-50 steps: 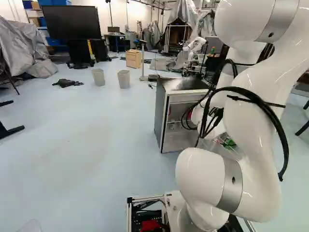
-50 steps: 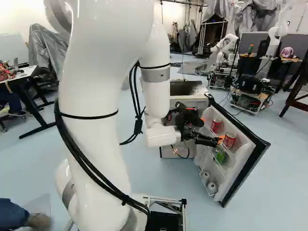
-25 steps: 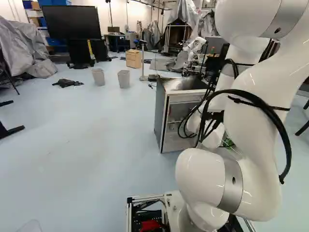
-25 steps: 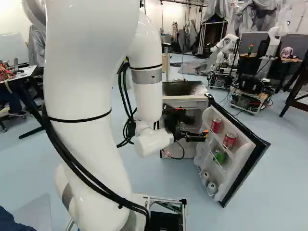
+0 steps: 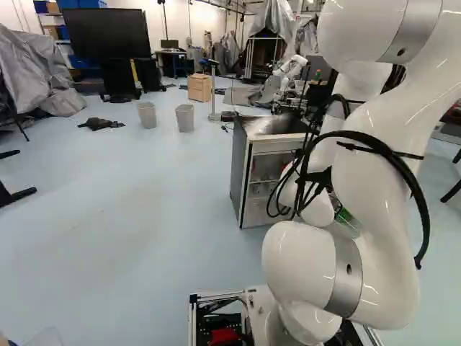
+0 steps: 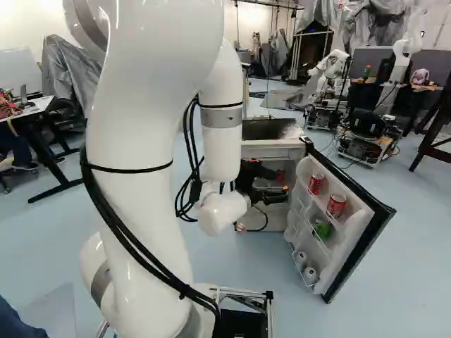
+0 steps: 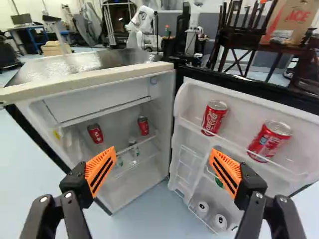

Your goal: Grab a drink from the fridge

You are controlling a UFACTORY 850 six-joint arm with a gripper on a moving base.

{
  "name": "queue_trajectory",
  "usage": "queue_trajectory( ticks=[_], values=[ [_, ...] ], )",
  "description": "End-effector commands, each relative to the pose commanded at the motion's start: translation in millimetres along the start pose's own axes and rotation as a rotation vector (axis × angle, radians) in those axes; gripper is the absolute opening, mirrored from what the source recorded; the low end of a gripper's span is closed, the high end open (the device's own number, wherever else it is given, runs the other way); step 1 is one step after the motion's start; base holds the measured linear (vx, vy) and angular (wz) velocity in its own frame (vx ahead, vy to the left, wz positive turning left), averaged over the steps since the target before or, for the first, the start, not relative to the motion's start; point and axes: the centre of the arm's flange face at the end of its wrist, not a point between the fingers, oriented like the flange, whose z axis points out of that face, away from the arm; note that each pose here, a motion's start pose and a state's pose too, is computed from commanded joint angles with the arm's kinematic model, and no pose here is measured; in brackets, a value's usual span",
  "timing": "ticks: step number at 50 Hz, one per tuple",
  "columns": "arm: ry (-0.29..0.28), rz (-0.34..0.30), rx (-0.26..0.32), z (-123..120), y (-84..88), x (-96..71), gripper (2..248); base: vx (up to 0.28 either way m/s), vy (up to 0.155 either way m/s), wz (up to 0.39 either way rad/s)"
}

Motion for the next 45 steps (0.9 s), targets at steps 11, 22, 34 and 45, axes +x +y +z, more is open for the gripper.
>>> queue_trajectory(
  ticks=[11,22,34,45],
  values=[
    [-0.027,-0.021,0.114,5.1,-10.4,-9.9,247,0.000,0.000,0.000],
    [-0.049,-0.036,0.202,14.1,-19.3,-19.3,247,0.000,0.000,0.000],
    [-0.065,-0.040,0.224,32.2,-24.5,-29.0,247,0.000,0.000,0.000],
    [-0.074,-0.044,0.237,52.7,-29.8,-37.9,247,0.000,0.000,0.000]
  ],
)
